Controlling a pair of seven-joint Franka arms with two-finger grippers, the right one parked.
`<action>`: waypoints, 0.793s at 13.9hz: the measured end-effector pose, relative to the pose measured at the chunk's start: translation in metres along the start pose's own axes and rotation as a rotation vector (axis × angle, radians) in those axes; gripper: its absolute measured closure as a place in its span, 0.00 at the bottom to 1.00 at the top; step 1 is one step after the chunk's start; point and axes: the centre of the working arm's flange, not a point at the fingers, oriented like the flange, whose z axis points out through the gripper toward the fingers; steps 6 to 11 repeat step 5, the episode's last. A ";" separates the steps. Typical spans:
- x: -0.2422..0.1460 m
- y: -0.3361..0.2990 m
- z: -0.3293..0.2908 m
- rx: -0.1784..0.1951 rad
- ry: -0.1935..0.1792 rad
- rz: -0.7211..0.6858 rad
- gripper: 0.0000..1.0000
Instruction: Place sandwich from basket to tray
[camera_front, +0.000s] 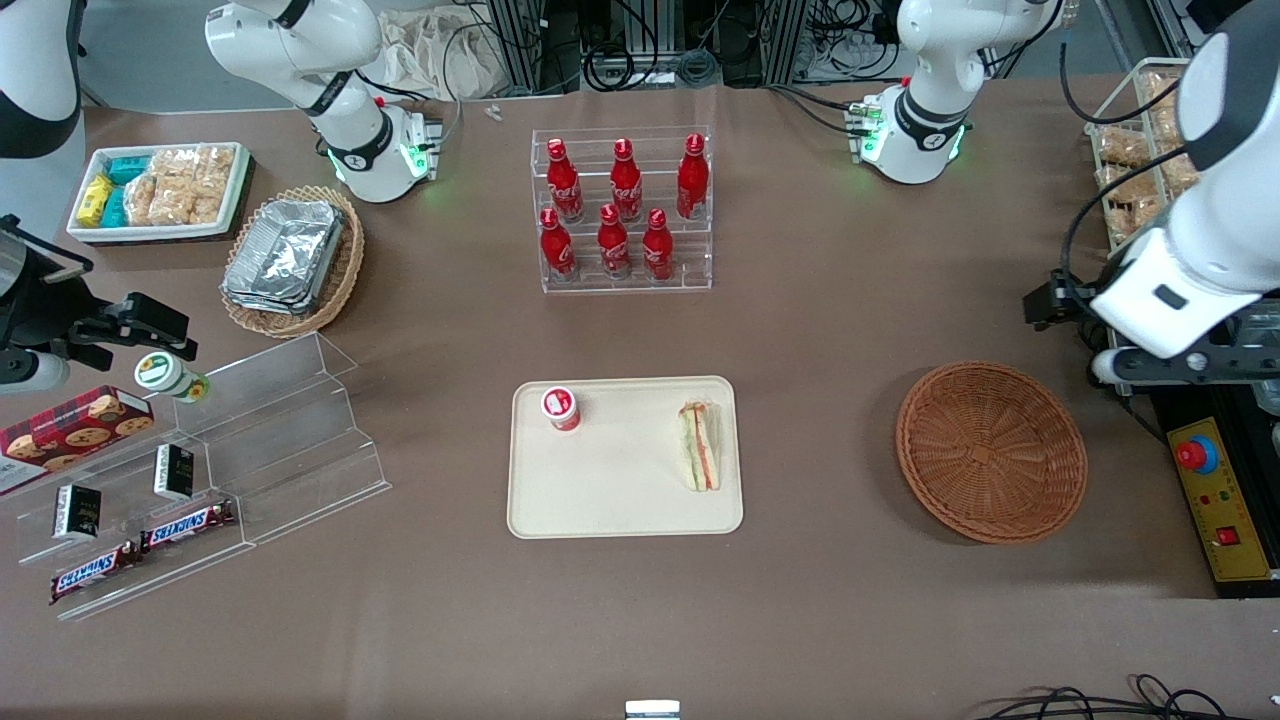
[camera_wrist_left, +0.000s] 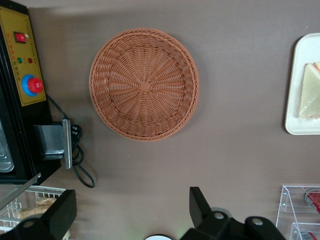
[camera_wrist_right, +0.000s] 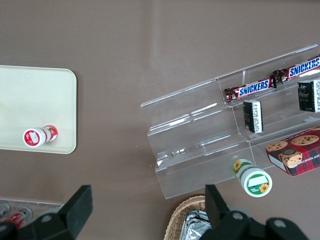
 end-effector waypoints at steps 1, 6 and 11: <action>-0.001 -0.007 -0.002 -0.003 0.002 -0.011 0.00; -0.006 -0.040 -0.010 -0.013 0.013 -0.063 0.00; -0.006 -0.040 -0.010 -0.013 0.013 -0.063 0.00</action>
